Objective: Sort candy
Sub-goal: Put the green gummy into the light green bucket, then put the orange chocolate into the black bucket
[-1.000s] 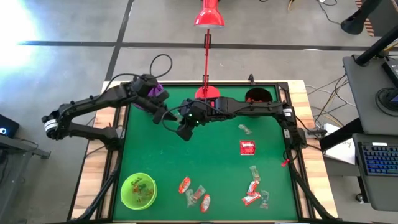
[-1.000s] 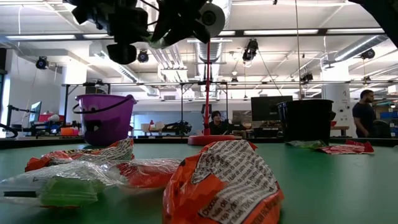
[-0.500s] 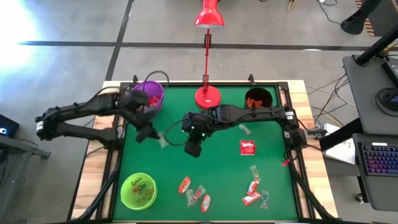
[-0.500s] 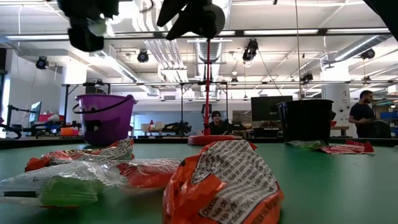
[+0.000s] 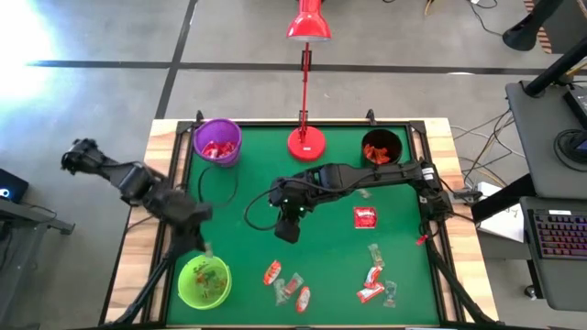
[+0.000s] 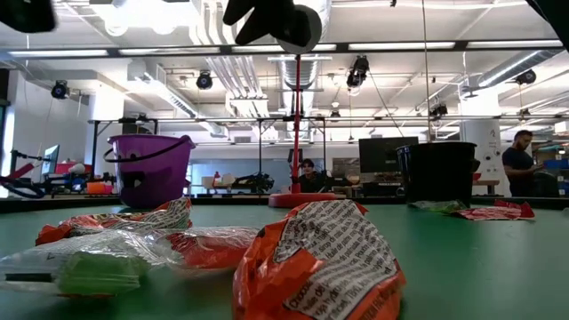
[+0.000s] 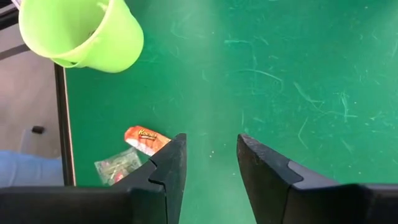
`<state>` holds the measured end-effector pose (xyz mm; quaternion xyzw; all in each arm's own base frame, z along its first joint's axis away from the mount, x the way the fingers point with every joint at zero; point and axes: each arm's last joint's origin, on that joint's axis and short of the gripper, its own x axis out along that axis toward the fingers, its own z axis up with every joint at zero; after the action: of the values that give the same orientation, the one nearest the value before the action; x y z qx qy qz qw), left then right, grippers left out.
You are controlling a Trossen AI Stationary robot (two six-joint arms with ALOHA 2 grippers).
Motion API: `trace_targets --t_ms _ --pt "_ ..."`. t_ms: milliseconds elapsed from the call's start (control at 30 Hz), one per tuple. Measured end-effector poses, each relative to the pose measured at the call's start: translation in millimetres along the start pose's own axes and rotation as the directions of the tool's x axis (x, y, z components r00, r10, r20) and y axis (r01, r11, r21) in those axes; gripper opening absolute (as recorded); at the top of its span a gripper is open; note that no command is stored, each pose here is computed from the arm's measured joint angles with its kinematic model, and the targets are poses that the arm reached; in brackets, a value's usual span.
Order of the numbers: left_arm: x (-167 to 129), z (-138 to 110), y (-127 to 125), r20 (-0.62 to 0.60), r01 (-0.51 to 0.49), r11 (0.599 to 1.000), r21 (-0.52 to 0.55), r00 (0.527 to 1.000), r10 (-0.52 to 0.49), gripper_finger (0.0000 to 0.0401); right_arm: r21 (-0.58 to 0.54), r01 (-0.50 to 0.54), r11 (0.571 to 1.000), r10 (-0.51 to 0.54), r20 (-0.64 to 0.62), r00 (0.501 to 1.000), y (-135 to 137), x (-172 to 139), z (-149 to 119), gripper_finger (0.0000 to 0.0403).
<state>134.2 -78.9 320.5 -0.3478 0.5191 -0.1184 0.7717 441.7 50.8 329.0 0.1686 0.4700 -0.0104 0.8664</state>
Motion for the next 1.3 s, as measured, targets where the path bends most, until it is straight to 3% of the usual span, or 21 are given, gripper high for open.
trace_targets --t_ms 167,333,500,700,1033,1300 --pt "14.0 -15.4 -14.2 -0.074 -0.004 1.0 0.01 0.997 0.005 0.0 0.001 0.001 1.0 -0.001 -0.011 1.0 2.3 0.2 -2.1 0.0138" --pt "28.8 -15.5 -21.9 -0.102 -0.007 1.0 0.016 0.995 0.008 0.0008 0.051 0.024 0.998 -0.02 -0.075 0.997 5.2 0.3 -10.3 0.0136" --pt "40.1 -13.8 -23.1 -0.15 -0.026 1.0 0.008 0.988 0.027 0.0051 0.087 0.074 0.993 -0.057 -0.182 0.982 13.7 0.5 -26.3 0.0129" --pt "45.6 -12.4 -23.0 -0.15 -0.047 0.998 0.035 0.987 0.052 0.0104 -0.038 0.135 0.99 -0.14 -0.202 0.969 39.4 5.8 -47.8 0.0129" --pt "45.5 -7.6 -20.3 0.018 -0.145 0.985 0.096 0.989 0.144 0.0122 -0.221 0.033 0.975 -0.052 -0.083 0.995 58.1 31.6 -53.5 0.0126" --pt "43.0 0.1 -16.6 0.285 -0.317 0.943 0.1 0.917 0.278 0.0123 -0.31 -0.014 0.951 0.006 -0.026 1.0 50.9 65.5 -62.2 0.0128"
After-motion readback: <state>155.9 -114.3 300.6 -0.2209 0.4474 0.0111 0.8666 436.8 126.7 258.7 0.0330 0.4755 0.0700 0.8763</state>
